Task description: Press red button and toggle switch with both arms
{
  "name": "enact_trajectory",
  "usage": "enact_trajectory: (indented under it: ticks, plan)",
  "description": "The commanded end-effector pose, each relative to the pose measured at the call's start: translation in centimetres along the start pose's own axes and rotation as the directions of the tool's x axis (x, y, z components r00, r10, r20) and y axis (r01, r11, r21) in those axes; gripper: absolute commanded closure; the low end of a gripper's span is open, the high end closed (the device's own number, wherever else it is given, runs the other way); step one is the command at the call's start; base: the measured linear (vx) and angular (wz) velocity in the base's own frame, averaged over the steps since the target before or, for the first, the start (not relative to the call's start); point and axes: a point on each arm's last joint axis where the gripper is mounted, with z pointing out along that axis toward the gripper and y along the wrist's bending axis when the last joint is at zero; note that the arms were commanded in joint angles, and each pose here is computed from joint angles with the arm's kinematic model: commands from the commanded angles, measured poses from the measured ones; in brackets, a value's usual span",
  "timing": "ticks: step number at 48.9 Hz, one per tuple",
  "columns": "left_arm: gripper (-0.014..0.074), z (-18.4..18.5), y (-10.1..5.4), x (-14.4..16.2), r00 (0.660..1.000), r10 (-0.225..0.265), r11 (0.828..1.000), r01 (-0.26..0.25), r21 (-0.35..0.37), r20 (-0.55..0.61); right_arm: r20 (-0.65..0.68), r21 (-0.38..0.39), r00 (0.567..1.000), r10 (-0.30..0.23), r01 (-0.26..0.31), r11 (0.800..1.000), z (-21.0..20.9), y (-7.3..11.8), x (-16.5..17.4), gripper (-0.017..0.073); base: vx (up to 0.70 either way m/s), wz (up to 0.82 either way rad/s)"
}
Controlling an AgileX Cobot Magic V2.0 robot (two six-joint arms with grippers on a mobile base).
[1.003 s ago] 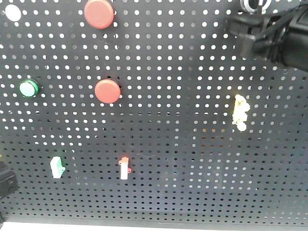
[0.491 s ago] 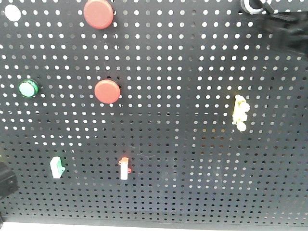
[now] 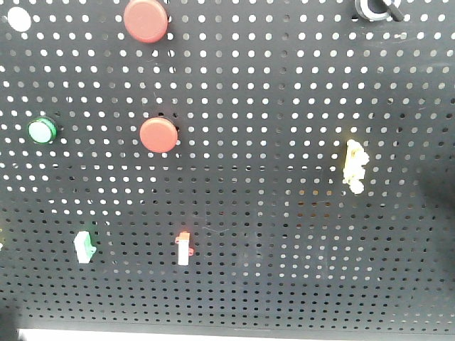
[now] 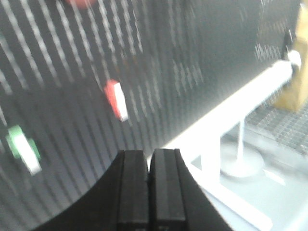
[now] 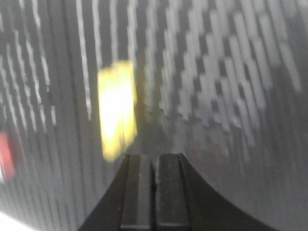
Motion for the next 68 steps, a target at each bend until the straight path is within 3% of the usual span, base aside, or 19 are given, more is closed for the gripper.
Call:
enact_trajectory:
  ticks: [1,6,14,24,46,48,50,54,58,60,64,68]
  plan:
    - [0.0591,-0.5,0.3,0.8,0.993,-0.074,0.994,0.080,-0.069,0.090,0.110,0.087,0.994,-0.020,0.010,0.996,-2.6,-0.2,0.9,0.0562,0.00,0.00]
    - [0.0591,-0.5,0.7,2.8,0.987,-0.087,0.984,0.107,-0.145,0.135,0.148,0.102,0.989,-0.025,0.009,0.995,-4.6,0.2,3.0,0.0562,0.00,0.00]
    - [0.0591,-0.4,1.8,3.0,0.973,-0.072,0.958,0.128,-0.256,0.218,0.196,0.138,0.979,-0.053,0.026,0.990,-6.0,0.4,4.4,0.0562,0.00,0.00]
    - [0.0591,-0.4,1.7,3.1,0.974,-0.073,0.959,0.128,-0.253,0.215,0.129,0.095,0.991,-0.037,0.025,0.995,-5.6,0.7,6.1,0.0562,0.00,0.00]
    - [0.0591,-0.3,1.7,3.4,0.975,-0.075,0.958,0.128,-0.256,0.209,0.128,0.095,0.991,-0.037,0.025,0.995,-5.6,0.7,6.1,0.0562,0.00,0.00]
    - [0.0591,-0.2,1.7,3.8,0.979,-0.061,0.959,0.112,-0.262,0.195,0.128,0.095,0.991,-0.037,0.025,0.995,-5.6,0.7,6.1,0.0562,0.00,0.00]
    - [0.0591,-0.1,1.8,4.4,0.987,0.007,0.957,0.041,-0.289,0.162,0.128,0.095,0.991,-0.037,0.025,0.995,-5.6,0.7,6.1,0.0562,0.00,0.00]
    - [0.0591,-0.2,2.1,6.1,0.987,0.131,0.930,-0.090,-0.357,0.091,0.128,0.095,0.991,-0.037,0.025,0.995,-5.6,0.7,6.1,0.0562,0.00,0.00]
    - [0.0591,-0.3,2.3,8.2,0.987,0.139,0.903,-0.096,-0.418,0.075,0.128,0.095,0.991,-0.037,0.025,0.995,-5.6,0.7,6.1,0.0562,0.00,0.00]
    - [0.0591,-0.5,2.4,9.1,0.988,0.129,0.886,-0.074,-0.458,0.090,0.128,0.095,0.991,-0.037,0.025,0.995,-5.6,0.7,6.1,0.0562,0.00,0.00]
    - [0.0591,-1.1,2.5,11.5,0.982,0.055,0.842,0.052,-0.537,0.181,0.128,0.095,0.991,-0.037,0.025,0.995,-5.6,0.7,6.1,0.0562,0.00,0.00]
    - [0.0591,-1.7,2.5,13.1,0.966,0.021,0.798,0.139,-0.586,0.258,0.128,0.095,0.991,-0.037,0.025,0.995,-5.6,0.7,6.1,0.0562,0.00,0.00]
